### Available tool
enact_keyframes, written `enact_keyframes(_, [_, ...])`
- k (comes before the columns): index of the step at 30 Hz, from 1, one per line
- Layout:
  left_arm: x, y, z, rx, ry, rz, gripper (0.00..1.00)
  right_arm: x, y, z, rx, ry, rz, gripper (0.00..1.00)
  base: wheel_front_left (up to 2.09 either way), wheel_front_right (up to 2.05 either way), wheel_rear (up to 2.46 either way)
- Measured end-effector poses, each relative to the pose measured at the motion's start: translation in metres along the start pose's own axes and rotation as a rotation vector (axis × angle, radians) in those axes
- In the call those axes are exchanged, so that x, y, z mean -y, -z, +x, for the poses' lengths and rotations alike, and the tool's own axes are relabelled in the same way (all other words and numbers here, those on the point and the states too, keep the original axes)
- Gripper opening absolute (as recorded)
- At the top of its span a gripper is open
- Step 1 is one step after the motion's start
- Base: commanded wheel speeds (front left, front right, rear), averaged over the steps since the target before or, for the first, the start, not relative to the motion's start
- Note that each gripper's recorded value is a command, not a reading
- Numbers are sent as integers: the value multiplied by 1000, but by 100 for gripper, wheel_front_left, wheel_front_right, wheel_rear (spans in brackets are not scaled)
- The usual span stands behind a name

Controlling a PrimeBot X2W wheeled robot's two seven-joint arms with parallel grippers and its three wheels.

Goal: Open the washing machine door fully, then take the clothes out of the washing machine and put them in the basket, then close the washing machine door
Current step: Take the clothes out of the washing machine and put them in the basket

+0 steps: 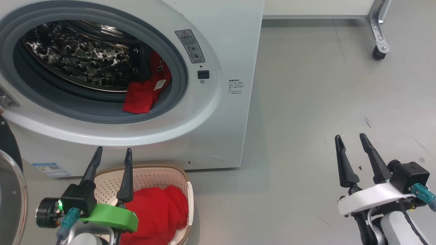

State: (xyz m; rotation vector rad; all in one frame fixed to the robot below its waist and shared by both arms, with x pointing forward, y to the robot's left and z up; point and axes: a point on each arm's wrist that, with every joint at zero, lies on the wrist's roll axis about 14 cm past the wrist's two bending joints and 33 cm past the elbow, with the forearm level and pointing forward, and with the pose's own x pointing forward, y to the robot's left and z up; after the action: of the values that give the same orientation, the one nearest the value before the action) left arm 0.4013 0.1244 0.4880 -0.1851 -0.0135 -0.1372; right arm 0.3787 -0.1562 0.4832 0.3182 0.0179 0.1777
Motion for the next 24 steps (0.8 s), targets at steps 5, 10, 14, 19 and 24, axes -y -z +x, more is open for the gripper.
enact_keyframes(5, [-2,4,3,-10,-8,-3,100,3,4,2,-15,4,-2,100,0,0,0])
enact_keyframes(10, [-5,15,8,-36,-20,-6,100,6,11,4,-37,4,-5,100,0,0,0])
enact_keyframes(14, [-9,25,15,-59,-32,0,100,10,16,9,-50,8,-9,100,0,0,0])
enact_keyframes(19, [-13,29,35,-61,-40,-24,100,18,22,14,-71,20,-12,100,0,0,0])
enact_keyframes(24, [-14,29,67,-66,-12,-4,100,27,28,19,-87,42,-6,100,0,0,0])
